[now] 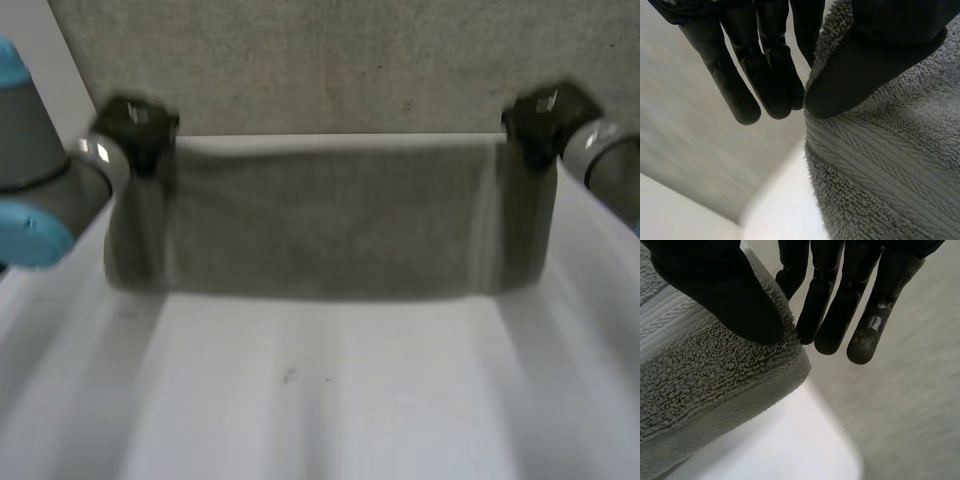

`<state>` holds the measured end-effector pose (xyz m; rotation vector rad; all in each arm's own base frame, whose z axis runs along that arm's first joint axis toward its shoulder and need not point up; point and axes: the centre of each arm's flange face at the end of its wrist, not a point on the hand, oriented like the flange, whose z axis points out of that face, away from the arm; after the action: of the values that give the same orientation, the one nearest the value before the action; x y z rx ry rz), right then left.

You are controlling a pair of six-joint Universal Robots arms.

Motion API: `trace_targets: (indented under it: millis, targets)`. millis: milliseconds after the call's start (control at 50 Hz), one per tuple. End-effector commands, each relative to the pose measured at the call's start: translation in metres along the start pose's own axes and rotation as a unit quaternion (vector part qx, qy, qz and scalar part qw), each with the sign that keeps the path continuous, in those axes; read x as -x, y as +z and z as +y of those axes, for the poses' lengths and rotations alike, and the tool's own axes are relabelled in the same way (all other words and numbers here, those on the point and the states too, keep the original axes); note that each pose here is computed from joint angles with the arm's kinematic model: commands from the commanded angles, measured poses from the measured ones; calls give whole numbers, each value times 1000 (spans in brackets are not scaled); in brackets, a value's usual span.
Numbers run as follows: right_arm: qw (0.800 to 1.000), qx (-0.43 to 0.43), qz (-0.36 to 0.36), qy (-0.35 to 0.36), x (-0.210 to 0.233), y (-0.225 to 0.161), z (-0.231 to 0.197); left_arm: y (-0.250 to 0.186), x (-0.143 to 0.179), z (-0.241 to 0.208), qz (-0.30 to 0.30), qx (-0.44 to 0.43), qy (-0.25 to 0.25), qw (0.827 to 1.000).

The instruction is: Fold the towel.

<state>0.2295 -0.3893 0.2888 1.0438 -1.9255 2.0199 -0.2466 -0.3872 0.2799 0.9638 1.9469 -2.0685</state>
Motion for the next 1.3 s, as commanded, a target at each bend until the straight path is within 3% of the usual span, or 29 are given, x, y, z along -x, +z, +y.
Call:
trace_targets:
  millis: [20,140,180,240,320,500,700,960,1160,1300]
  targets:
    - [967,-211,132,54,-59,-8,-85,7,53,-92,-90,-170,-58,980]
    - [976,-183,105,56,-49,-13,-74,-1,56,-96,-79,-172,-120,975]
    - [987,-134,60,57,-31,-14,-53,-2,43,-69,-55,-119,-139,982]
    - [992,-106,36,53,-21,-16,-43,-4,33,-51,-40,-83,-143,985]
    - [999,-8,-30,14,10,-30,-2,-19,0,2,3,15,-153,988]
    - [986,122,-111,-16,49,-59,67,-69,-51,86,59,145,-118,981]
    - [965,202,-166,-9,59,-100,84,-123,-76,103,100,191,-83,973]
    - [952,230,-194,-49,40,-158,51,-187,-59,68,97,169,-26,980]
    - [964,186,-180,-52,44,-128,60,-164,-45,63,82,147,-29,985]
    - [976,169,-140,-2,41,-72,83,-102,-47,74,83,136,-29,987]
